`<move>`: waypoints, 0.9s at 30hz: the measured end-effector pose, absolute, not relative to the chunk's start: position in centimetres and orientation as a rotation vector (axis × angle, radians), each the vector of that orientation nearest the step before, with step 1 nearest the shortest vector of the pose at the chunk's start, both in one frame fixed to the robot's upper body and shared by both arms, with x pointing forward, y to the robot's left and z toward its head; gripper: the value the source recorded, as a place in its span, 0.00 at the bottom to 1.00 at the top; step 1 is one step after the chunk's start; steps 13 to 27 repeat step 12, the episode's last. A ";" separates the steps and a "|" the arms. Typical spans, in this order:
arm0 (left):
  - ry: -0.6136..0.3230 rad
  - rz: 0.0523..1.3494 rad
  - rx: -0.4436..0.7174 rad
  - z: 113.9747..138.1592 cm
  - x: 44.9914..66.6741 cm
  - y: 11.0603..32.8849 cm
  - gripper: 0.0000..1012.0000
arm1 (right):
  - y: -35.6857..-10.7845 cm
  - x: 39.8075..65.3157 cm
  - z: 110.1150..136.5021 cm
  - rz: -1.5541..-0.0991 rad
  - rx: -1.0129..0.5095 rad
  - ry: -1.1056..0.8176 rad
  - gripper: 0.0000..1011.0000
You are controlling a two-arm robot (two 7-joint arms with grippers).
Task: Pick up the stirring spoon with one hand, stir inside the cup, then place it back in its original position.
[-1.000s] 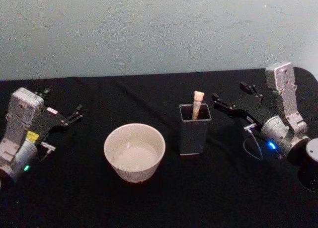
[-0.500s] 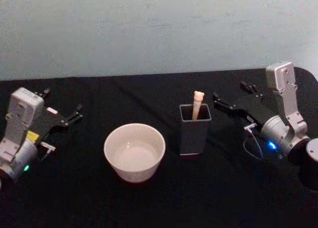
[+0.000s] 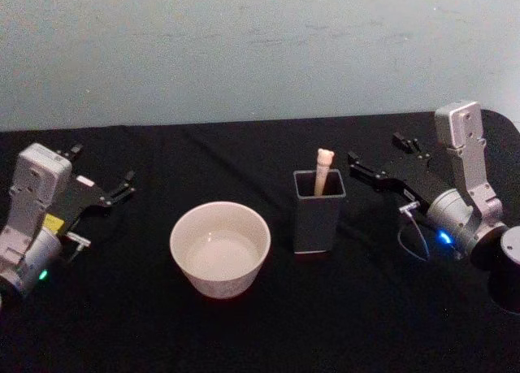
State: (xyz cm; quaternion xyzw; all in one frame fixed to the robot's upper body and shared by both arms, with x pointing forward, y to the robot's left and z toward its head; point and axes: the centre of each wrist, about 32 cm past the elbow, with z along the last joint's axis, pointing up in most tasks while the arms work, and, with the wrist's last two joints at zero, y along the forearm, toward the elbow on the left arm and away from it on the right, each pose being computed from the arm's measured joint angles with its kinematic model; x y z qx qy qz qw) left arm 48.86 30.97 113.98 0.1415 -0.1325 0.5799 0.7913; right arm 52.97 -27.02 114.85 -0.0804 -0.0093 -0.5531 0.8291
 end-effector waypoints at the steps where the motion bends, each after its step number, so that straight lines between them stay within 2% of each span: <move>1: -0.285 1.248 0.304 114.0 48.9 31.0 0.99 | -27.0 53.0 114.8 -1.174 -0.171 -0.020 0.99; 27: -0.285 1.248 0.304 114.0 48.9 31.0 0.99 | -27.0 53.0 114.8 -1.174 -0.171 -0.020 0.99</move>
